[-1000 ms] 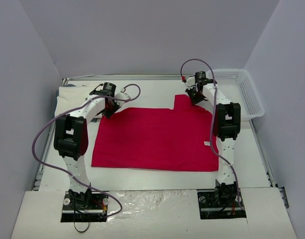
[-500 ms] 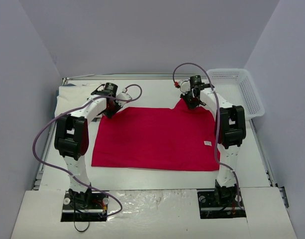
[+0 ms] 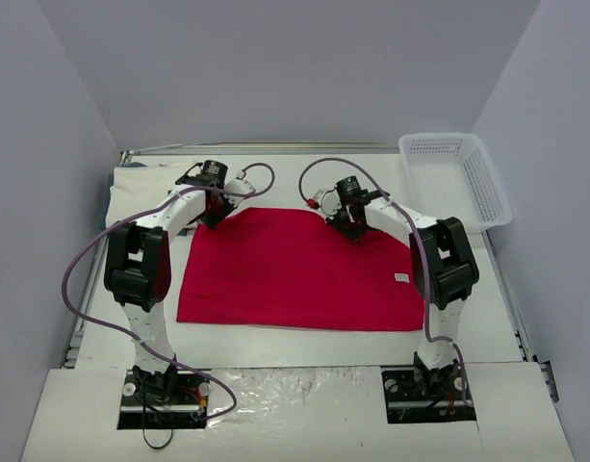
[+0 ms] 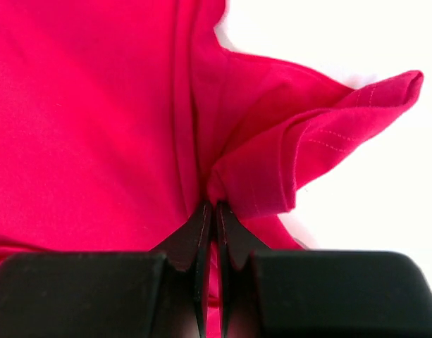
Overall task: Fold and stack the t-shirts
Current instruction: Grap the side of the flattened tshirt furthest away from the robot with both arms, then fold the other side of the tshirt into a rectangle
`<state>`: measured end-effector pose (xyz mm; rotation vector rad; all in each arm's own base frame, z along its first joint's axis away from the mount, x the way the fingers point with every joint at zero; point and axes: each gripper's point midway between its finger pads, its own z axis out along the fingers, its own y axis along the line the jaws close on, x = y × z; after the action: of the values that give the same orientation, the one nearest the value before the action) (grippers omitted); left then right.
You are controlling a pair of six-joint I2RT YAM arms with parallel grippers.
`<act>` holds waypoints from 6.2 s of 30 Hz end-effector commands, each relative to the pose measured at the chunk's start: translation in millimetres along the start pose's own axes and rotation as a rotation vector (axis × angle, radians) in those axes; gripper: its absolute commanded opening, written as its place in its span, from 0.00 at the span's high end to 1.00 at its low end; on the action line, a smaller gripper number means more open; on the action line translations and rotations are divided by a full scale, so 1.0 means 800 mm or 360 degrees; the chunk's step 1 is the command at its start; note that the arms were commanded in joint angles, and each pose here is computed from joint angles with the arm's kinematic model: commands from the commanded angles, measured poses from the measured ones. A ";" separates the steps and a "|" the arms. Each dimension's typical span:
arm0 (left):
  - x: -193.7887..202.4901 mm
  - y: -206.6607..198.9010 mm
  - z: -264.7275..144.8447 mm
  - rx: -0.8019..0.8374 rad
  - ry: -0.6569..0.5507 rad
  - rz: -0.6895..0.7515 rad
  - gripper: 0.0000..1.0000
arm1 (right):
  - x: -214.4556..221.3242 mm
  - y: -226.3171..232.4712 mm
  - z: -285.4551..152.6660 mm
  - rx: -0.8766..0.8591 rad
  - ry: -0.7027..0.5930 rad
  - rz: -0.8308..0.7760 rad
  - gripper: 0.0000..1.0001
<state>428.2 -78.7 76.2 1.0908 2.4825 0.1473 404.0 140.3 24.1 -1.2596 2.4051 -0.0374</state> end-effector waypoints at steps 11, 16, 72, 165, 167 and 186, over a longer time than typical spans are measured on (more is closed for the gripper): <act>-0.016 0.011 -0.035 -0.0088 -0.0098 -0.0036 0.98 | -0.036 -0.089 -0.046 0.0660 -0.0087 0.0118 1.00; -0.013 0.009 -0.036 -0.0088 -0.0098 -0.0034 0.98 | -0.048 -0.119 -0.053 0.0762 -0.0107 0.0180 1.00; 0.001 -0.005 -0.033 -0.0006 -0.0113 -0.0051 0.98 | -0.051 0.021 -0.067 0.0043 -0.0283 0.0095 0.53; -0.013 0.077 -0.086 -0.0215 -0.0231 -0.0318 0.98 | -0.022 -0.200 -0.148 0.0284 -0.0230 0.0555 1.00; -0.005 0.071 -0.084 -0.0200 -0.0218 -0.0322 0.98 | -0.020 -0.201 -0.161 0.0317 -0.0236 0.0559 1.00; 0.038 0.057 -0.103 -0.0234 -0.0235 -0.0290 0.98 | 0.029 -0.113 -0.223 0.0150 -0.0191 0.0467 1.00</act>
<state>406.7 -28.0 133.5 0.7969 2.4427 0.1455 424.7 41.4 196.9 -0.7839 2.3979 -0.0176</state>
